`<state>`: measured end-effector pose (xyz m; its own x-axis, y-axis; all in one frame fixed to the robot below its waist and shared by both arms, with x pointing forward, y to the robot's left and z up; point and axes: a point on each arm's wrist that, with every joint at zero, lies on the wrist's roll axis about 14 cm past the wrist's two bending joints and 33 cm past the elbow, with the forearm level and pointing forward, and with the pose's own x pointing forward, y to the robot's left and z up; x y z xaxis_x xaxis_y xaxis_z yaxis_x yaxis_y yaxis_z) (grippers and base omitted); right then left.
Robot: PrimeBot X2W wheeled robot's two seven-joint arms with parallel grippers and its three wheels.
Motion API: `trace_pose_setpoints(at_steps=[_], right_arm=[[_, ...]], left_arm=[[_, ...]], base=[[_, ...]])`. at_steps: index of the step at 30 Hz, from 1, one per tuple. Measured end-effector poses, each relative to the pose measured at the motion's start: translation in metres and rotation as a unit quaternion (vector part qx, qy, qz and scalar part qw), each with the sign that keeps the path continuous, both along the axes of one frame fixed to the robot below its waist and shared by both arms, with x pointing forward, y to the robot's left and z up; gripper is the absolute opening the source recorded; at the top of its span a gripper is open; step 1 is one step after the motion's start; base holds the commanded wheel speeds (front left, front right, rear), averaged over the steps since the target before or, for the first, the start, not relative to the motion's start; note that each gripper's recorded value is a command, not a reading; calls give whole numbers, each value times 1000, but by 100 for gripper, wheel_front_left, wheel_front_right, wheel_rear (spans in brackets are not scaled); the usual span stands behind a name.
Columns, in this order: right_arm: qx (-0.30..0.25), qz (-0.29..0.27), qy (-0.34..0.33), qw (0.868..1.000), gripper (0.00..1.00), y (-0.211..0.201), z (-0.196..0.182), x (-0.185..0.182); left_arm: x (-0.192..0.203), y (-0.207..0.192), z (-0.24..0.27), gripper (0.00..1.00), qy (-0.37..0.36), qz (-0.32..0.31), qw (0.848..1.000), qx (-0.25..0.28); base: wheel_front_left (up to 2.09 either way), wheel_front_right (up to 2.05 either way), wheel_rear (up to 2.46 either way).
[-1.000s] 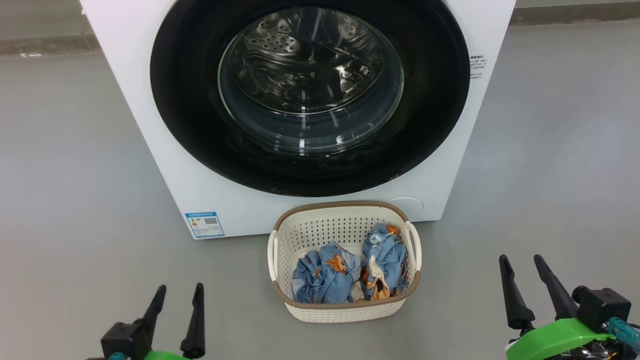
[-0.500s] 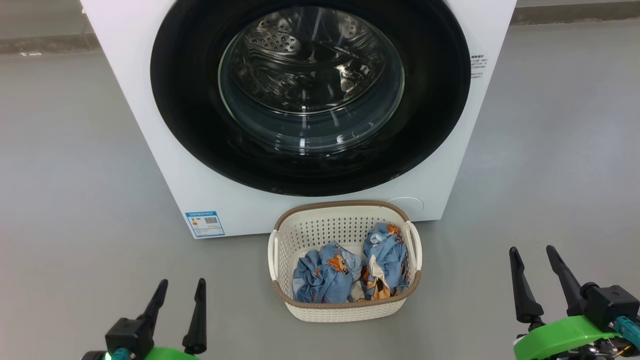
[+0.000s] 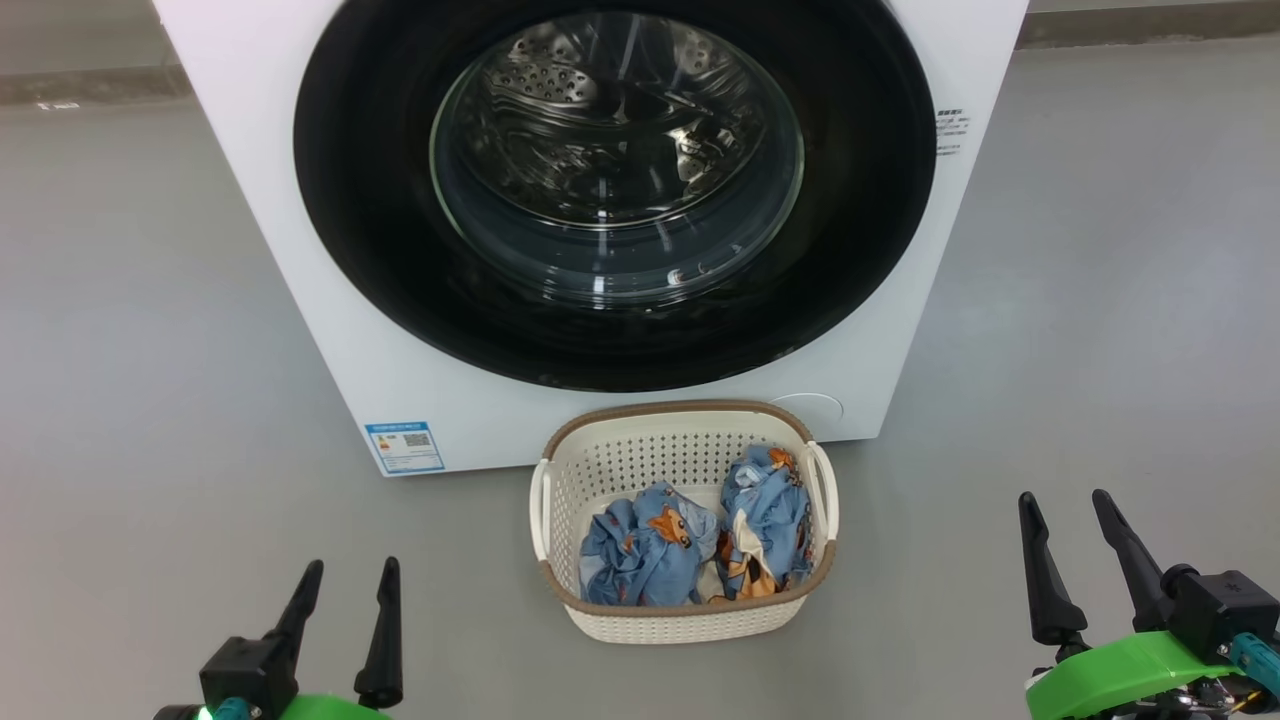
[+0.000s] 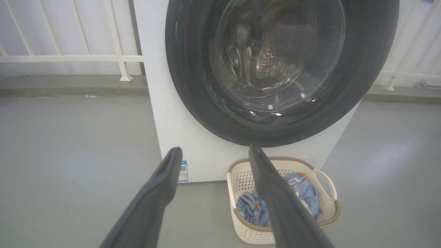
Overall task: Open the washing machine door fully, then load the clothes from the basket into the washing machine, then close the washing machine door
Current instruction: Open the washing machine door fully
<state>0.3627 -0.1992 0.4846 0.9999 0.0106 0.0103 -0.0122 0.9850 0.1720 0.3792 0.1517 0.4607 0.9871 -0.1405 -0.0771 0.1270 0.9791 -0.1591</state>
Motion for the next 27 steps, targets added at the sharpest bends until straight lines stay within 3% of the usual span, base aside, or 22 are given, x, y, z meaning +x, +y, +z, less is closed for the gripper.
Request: trace_pose_setpoints(at_steps=[27], right_arm=[[0, -8, 5, 1000, 100, -5, -3, -1]], left_arm=[[6, -8, 0, 100, 1, -4, 1000, -16]], base=[[109, 109, -218]])
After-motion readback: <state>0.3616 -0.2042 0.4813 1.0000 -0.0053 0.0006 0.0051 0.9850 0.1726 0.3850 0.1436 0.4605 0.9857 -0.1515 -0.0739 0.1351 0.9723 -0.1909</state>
